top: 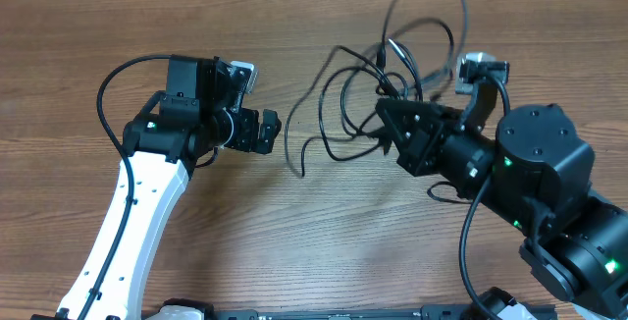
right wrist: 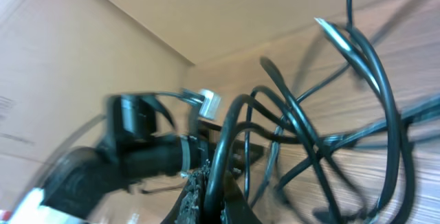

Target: Untangle cables

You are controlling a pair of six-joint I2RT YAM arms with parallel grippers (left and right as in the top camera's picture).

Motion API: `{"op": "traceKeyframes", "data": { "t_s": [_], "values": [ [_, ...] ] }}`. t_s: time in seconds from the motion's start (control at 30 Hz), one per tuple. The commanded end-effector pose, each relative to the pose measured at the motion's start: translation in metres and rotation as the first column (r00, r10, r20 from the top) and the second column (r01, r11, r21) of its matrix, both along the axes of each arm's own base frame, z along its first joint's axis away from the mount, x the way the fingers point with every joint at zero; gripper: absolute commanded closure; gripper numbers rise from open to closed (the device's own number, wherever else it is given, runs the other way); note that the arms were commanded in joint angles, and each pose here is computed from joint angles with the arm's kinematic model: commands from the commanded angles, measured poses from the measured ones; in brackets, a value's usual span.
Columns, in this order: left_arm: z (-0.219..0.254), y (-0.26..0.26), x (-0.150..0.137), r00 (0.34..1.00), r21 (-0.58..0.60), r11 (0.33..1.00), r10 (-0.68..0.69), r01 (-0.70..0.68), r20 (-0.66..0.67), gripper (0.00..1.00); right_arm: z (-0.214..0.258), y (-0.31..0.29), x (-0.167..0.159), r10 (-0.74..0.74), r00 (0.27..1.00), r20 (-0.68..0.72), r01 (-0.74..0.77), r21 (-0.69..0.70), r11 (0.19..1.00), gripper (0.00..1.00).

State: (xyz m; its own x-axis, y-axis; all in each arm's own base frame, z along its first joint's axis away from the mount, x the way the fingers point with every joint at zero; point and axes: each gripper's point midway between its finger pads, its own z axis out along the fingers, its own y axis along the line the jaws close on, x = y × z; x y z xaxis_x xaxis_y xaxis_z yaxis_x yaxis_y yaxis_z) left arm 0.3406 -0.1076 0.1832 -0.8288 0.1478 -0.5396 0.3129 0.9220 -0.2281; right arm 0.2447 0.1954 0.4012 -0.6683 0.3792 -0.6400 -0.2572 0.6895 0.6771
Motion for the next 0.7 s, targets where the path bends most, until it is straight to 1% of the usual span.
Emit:
{"op": "traceKeyframes", "data": {
  "t_s": [0.0,0.17,0.3,0.43,0.5,0.57,0.67],
  "values": [
    [0.001,0.001,0.0,1.0,0.0,1.0,0.01,-0.01,0.005,0.0,-0.01,-0.006,0.006,0.007,0.999,0.044,-0.002,-0.126,0.992,0.96],
    [0.001,0.001,0.0,1.0,0.0,1.0,0.01,-0.01,0.005,0.0,-0.033,-0.007,0.005,0.06,0.998,0.019,-0.054,-0.254,0.966,0.96],
    [0.001,0.001,0.0,1.0,0.0,1.0,0.01,-0.01,0.005,0.0,-0.05,-0.006,0.006,0.083,0.996,-0.021,-0.086,-0.319,0.944,0.96],
    [0.001,0.001,0.0,1.0,0.0,1.0,0.01,-0.01,0.005,0.01,-0.069,0.001,0.007,0.128,0.989,-0.075,-0.147,-0.365,0.919,0.96],
    [0.001,0.001,0.0,1.0,0.0,1.0,0.01,-0.01,0.005,0.0,-0.078,0.009,0.003,0.198,0.976,-0.096,-0.22,-0.385,0.896,0.96],
    [0.002,-0.001,0.0,1.0,-0.011,1.0,0.003,-0.003,0.004,0.0,-0.083,0.013,0.004,0.226,0.968,-0.107,-0.25,-0.398,0.882,0.96],
    [0.002,-0.003,-0.003,1.0,-0.019,1.0,-0.001,0.001,-0.006,0.01,-0.088,0.015,0.007,0.227,0.966,-0.12,-0.257,-0.406,0.877,0.96]
  ]
}}
